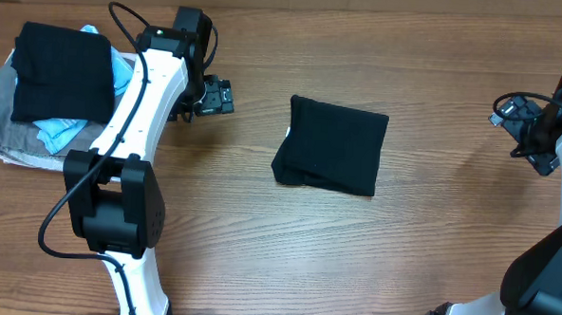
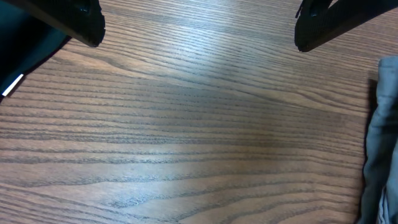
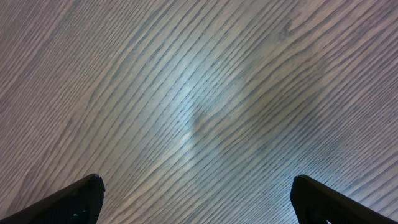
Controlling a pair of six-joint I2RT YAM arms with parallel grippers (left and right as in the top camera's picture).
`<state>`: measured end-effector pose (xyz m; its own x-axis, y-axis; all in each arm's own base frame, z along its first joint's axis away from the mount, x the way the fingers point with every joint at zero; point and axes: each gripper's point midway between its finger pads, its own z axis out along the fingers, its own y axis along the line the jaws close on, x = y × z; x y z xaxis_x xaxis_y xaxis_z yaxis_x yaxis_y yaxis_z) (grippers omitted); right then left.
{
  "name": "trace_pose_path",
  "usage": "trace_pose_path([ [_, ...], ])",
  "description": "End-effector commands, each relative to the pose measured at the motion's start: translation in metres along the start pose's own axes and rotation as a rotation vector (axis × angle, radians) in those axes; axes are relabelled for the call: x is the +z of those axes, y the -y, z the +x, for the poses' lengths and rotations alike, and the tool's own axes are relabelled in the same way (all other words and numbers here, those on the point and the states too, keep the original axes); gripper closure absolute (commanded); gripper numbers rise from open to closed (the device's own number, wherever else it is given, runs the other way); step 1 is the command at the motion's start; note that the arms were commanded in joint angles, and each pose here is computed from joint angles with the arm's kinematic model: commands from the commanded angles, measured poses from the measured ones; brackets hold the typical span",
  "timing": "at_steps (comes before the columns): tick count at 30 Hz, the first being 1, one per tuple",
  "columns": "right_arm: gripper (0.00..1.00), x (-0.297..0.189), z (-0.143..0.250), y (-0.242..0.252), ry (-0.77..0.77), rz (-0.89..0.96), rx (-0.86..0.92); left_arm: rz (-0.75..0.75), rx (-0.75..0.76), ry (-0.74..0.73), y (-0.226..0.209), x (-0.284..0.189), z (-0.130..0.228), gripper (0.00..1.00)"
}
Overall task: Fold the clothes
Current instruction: 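Release the bundle and withdraw the right gripper to the right, then move the left gripper from the stack toward the folded black bundle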
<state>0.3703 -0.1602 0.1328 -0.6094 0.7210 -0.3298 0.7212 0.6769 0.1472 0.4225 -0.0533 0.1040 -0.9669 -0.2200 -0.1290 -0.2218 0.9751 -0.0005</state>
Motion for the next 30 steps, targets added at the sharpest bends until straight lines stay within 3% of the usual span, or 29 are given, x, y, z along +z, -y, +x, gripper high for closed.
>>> trace_pose_path([
  [1, 0.00, -0.002, -0.002, 0.002, 0.013, 0.010, -0.001, -0.006, -0.009, 0.002, -0.001, 0.000, 0.001, 0.00],
  [8, 0.00, -0.002, -0.002, 0.002, 0.013, 0.010, -0.001, 0.027, -0.012, 0.057, 0.006, -0.001, -0.013, 0.00],
  [13, 0.00, -0.002, -0.002, 0.002, 0.013, 0.010, -0.001, 0.397, 0.054, -0.007, 0.076, -0.014, -0.004, 0.00],
  [15, 0.00, -0.002, -0.002, 0.002, 0.013, 0.010, -0.001, 0.475, 0.086, 0.005, 0.097, -0.021, -0.004, 0.00],
  [22, 0.00, -0.002, -0.002, 0.002, 0.013, 0.010, -0.001, 0.575, 0.225, 0.135, 0.169, -0.037, -0.004, 0.00],
  [25, 0.00, -0.002, -0.002, 0.002, 0.013, 0.010, -0.001, 0.545, 0.252, 0.217, 0.194, -0.040, -0.005, 0.01],
  [28, 0.00, -0.002, -0.002, 0.002, 0.013, 0.010, -0.001, 0.431, 0.273, 0.332, 0.207, -0.035, -0.012, 0.12],
  [30, 0.00, -0.002, -0.002, 0.002, 0.013, 0.010, -0.001, 0.360, 0.285, 0.405, 0.215, -0.031, -0.016, 0.29],
])
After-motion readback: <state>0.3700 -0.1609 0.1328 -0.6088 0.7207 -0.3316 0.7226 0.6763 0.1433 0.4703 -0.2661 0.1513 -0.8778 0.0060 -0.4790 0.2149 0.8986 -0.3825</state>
